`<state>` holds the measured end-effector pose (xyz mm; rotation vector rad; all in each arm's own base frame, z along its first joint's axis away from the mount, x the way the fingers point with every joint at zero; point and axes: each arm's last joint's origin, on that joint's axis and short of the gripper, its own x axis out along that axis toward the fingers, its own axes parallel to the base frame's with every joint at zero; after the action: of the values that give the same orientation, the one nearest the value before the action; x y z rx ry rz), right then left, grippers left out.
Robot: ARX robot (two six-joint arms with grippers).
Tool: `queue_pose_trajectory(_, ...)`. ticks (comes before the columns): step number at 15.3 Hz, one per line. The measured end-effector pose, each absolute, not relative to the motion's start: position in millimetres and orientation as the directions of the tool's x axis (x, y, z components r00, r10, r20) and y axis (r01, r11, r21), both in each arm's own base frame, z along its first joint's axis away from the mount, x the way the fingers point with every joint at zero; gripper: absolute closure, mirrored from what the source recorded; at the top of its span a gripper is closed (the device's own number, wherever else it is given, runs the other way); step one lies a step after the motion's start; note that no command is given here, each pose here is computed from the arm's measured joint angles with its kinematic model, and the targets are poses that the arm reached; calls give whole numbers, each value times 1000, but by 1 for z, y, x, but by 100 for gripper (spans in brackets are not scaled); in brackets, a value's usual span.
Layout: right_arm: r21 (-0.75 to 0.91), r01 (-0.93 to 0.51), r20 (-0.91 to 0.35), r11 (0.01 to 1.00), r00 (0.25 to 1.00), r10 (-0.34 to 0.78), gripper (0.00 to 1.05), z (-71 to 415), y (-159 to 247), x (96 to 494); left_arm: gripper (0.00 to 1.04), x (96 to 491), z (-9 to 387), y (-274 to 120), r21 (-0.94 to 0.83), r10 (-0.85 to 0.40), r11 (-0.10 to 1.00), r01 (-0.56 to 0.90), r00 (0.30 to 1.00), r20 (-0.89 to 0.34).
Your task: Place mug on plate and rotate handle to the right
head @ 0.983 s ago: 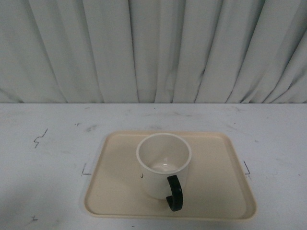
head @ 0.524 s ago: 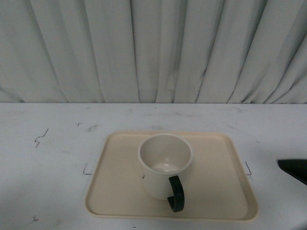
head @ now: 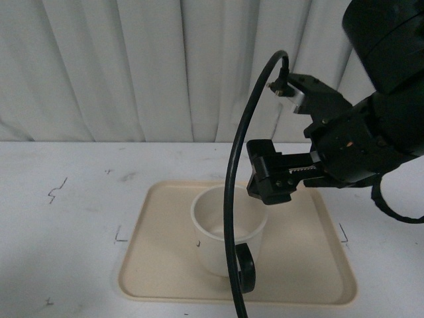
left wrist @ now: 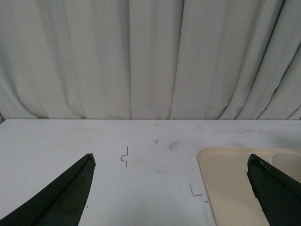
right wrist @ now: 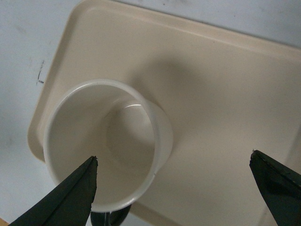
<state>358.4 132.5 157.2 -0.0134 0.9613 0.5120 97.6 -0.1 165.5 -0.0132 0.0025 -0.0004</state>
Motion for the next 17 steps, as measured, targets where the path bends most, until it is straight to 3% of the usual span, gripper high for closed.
queue_pose_trajectory(4,292,-334,-826,896,384,412,6,138,161,365,7,98,166,0,-13,0,1000,0,1000,-2)
queue_pose_trajectory(7,235,-317,-870,919,353,345,9,125,182,363,7,98,166,0,-13,0,1000,0,1000,-2)
queue_pose_trajectory(10,208,-299,-886,931,347,309,40,121,184,366,7,98,166,0,-13,0,1000,0,1000,-2)
queue_pose_trajectory(12,195,-303,-903,933,317,292,83,124,182,367,7,98,166,0,-13,0,1000,0,1000,-2)
queue_pose_trajectory(13,185,-329,-909,926,301,289,94,129,179,369,7,98,166,0,-13,0,1000,0,1000,-2)
queue_pose_trajectory(14,160,-370,-914,915,296,279,102,135,176,373,7,98,166,0,-13,0,1000,0,1000,-2)
queue_pose_trajectory(17,8,-601,-903,799,338,264,102,168,155,398,7,98,166,0,-13,-1,1000,1,1000,-2)
